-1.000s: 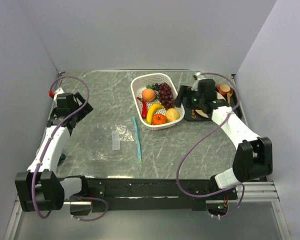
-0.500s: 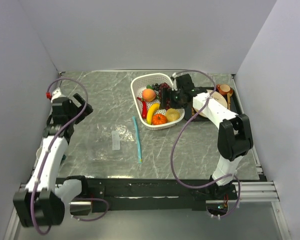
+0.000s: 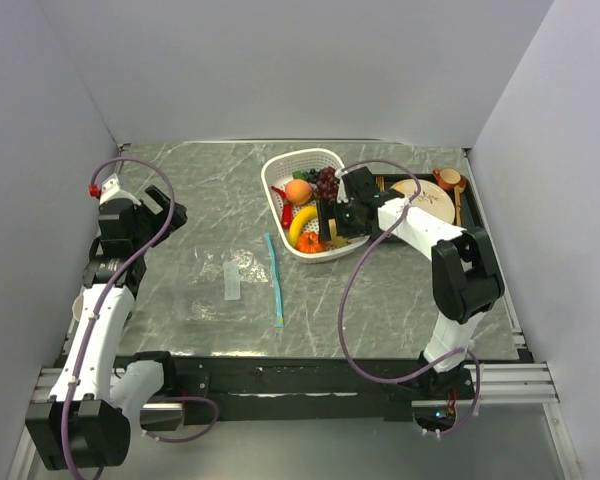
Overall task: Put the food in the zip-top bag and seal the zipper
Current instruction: Move the bin to the center of the board.
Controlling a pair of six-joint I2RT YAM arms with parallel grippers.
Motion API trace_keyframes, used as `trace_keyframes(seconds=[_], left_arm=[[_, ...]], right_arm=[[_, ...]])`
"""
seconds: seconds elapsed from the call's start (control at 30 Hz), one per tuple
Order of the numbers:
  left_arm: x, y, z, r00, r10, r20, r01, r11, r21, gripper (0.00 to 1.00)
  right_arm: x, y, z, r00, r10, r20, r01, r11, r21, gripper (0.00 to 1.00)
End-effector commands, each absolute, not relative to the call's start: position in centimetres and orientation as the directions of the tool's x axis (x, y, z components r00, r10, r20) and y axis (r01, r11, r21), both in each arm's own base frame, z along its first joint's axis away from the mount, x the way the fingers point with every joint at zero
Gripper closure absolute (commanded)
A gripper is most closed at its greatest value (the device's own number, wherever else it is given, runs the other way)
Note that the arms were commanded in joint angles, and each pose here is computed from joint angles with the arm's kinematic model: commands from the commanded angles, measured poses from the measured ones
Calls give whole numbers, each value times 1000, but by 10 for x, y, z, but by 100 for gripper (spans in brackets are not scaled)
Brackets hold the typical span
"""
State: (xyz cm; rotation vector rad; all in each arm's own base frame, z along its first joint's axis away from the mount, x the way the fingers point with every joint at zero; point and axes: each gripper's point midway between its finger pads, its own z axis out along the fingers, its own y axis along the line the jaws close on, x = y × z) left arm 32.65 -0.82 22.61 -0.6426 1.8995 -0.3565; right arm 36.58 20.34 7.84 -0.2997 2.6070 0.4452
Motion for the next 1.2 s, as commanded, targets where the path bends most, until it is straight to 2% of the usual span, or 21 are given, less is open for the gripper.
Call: trace_keyframes(seconds=[0.0,0.47,0.87,0.97,1.07,1.17], left_arm=[[332,-14,237,-295,-566,-770,-204,825,-528,1],[339,-32,227,-358,-568,-741,-132,816,-562,1],[343,-43,217,-401,-570,-717,-98,805,-585,1],[343,-48,216,-417,-563,-714,-73,803,-591,1],[345,-52,214,-434,-562,-704,-55,797,-602,1],[347,-53,213,-445,-554,-704,-54,801,-597,1]], right_arm=[[334,185,65,-894,-164,-417,-270,940,210,0],[271,163,67,-924,-138,-357,-219,956,195,0],[209,167,65,-947,-128,-295,-220,927,303,0],[214,182,87,-929,-112,-354,-248,897,367,0],[235,191,141,-865,-23,-502,-261,874,409,0],[260,176,194,-757,99,-646,-204,903,378,0]])
